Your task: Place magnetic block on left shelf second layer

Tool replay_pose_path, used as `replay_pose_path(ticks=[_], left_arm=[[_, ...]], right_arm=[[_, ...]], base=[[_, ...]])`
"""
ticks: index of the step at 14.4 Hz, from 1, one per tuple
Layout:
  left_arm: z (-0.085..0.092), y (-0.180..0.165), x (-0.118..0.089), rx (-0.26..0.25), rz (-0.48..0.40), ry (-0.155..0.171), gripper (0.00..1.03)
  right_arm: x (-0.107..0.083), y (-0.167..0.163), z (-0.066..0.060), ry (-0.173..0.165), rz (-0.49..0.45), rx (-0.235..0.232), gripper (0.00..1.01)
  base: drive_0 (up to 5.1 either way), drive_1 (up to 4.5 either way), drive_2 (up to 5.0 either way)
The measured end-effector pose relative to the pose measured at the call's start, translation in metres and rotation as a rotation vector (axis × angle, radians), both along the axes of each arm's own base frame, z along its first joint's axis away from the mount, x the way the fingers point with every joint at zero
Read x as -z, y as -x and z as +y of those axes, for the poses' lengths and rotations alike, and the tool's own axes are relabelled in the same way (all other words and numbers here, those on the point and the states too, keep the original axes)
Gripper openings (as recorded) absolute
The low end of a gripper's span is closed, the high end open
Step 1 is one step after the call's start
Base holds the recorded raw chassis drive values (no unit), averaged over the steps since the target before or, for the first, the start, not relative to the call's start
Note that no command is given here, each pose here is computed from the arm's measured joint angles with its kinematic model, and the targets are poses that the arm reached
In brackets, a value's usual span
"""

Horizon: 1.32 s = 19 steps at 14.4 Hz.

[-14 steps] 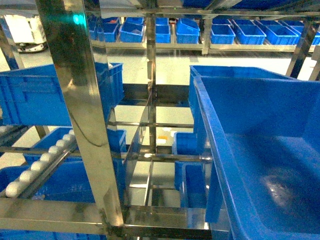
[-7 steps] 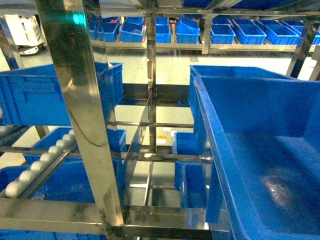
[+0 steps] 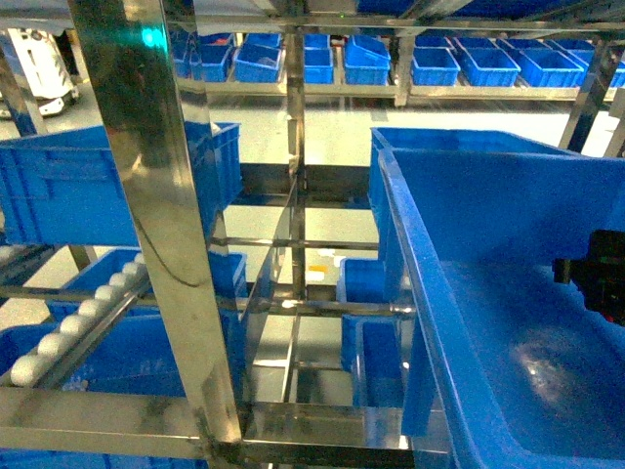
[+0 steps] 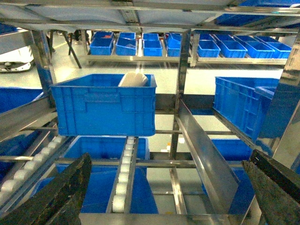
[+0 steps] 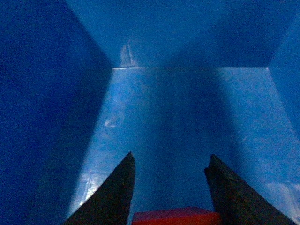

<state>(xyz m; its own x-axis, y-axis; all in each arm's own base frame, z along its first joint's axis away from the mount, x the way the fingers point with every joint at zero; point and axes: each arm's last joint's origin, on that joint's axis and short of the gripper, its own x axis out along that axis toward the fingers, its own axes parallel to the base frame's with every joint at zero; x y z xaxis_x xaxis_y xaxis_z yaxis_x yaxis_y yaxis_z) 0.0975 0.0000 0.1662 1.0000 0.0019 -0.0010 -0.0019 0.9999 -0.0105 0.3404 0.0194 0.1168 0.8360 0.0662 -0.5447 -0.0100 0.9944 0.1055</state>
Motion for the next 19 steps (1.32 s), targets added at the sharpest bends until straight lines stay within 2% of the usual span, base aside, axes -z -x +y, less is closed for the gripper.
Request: replay_pose_path(ticks=[3, 5, 6, 9, 12, 14, 15, 16, 17, 18, 19], left_arm=[[0.000, 0.000, 0.000, 0.000, 0.000, 0.000, 0.98], [0.000, 0.000, 0.000, 0.000, 0.000, 0.000, 0.98], [0.000, 0.000, 0.000, 0.000, 0.000, 0.000, 0.98], [0.000, 0.000, 0.000, 0.000, 0.000, 0.000, 0.98], [0.000, 0.000, 0.000, 0.000, 0.000, 0.000, 0.98], [0.000, 0.000, 0.000, 0.000, 0.000, 0.000, 0.98], [0.000, 0.000, 0.000, 0.001, 0.000, 0.000, 0.98], [0.000, 0.000, 0.000, 0.000, 0.000, 0.000, 0.98], [0.000, 0.000, 0.000, 0.001, 0.000, 0.000, 0.98], [0.000, 0.000, 0.000, 0.001, 0.000, 0.000, 0.98], [0.000, 0.000, 0.000, 0.002, 0.000, 0.000, 0.98]], right_arm=[[-0.013, 0.010, 0.001, 0.004, -0.061, 0.007, 0.77], [-0.032, 0.028, 0.002, 0.003, -0.112, -0.006, 1.00], [-0.041, 0.040, 0.001, 0.005, -0.129, -0.018, 0.97], [-0.061, 0.083, 0.000, 0.024, -0.171, -0.028, 0.98], [-0.090, 0.123, -0.003, 0.076, -0.272, -0.017, 0.98], [-0.100, 0.144, -0.005, 0.072, -0.305, -0.018, 0.98], [-0.102, 0.145, -0.005, 0.070, -0.320, -0.016, 0.98], [-0.100, 0.144, -0.005, 0.073, -0.349, -0.008, 0.96], [-0.091, 0.150, -0.006, 0.083, -0.488, 0.028, 0.82], [-0.082, 0.167, -0.019, 0.092, -0.573, 0.046, 0.56], [-0.077, 0.177, -0.020, 0.094, -0.580, 0.048, 0.33]], base=[[0.0, 0.00, 0.0], [0.0, 0.00, 0.0], [0.0, 0.00, 0.0], [0.0, 0.00, 0.0], [0.0, 0.00, 0.0], [0.0, 0.00, 0.0], [0.0, 0.00, 0.0], [0.0, 0.00, 0.0], [0.0, 0.00, 0.0], [0.0, 0.00, 0.0], [0.0, 0.00, 0.0]])
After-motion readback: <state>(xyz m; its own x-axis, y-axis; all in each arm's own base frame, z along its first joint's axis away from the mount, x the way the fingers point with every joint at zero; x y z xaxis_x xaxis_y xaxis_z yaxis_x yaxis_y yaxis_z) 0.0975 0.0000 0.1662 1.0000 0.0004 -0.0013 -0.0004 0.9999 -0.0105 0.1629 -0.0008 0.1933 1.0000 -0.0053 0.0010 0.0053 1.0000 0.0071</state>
